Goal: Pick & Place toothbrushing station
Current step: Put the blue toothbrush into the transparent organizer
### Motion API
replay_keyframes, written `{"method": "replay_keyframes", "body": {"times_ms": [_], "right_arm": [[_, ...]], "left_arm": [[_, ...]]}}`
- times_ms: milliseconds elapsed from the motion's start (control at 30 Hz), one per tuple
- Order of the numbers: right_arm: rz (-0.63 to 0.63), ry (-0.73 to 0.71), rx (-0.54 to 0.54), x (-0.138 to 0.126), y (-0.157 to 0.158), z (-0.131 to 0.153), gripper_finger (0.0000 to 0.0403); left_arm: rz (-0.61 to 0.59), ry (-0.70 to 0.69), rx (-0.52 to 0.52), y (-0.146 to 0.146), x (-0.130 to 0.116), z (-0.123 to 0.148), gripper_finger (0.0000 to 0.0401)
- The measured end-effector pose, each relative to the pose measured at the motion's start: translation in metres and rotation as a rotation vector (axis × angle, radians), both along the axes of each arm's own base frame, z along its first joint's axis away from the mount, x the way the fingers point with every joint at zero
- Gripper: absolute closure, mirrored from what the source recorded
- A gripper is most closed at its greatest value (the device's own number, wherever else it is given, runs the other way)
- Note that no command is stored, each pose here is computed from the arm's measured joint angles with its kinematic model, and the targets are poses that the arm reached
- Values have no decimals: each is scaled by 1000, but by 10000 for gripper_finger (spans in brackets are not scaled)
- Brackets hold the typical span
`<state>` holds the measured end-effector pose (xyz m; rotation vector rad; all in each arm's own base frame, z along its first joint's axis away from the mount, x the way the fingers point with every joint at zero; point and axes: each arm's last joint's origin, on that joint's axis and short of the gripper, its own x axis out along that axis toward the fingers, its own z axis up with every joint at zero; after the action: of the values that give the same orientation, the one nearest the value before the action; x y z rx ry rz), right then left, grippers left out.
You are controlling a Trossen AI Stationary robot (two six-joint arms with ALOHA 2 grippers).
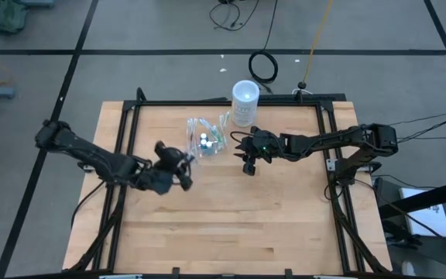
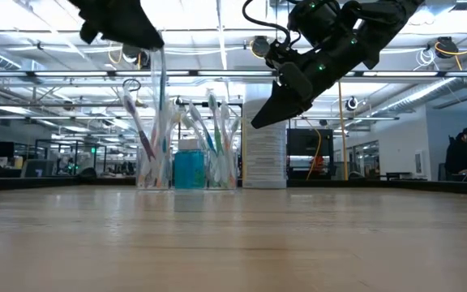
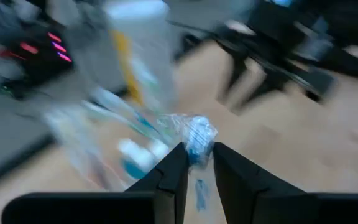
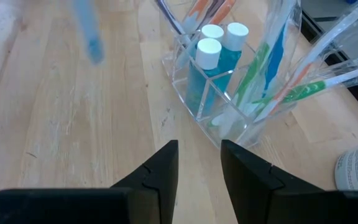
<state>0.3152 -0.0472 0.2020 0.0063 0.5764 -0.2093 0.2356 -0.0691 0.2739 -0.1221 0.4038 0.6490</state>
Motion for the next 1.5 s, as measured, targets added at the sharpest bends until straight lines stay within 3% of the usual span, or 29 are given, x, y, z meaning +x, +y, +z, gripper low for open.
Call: {"method": "replay_keyframes", "body": {"times_ms": [233,467,700,1067,1333,1500], "right_arm": [[1,-2,-1,0,0,0,291],[1,-2,-2,0,0,0,291],[1,-2,-3,0,0,0,291],[1,-2,-3,0,0,0,291],[1,-2,-3,0,0,0,291],[1,-2,-3,0,0,0,291]], "left_arm": [[229,-19,183,33,-6,16,325],[373,-6,168,67,0,13,325],[339,80,74,74,19,-15,325],[351,303,45,84,44,-70,325],[327,327,-9,92,44,-71,317],[269,359,-22,91,44,-71,272]]}}
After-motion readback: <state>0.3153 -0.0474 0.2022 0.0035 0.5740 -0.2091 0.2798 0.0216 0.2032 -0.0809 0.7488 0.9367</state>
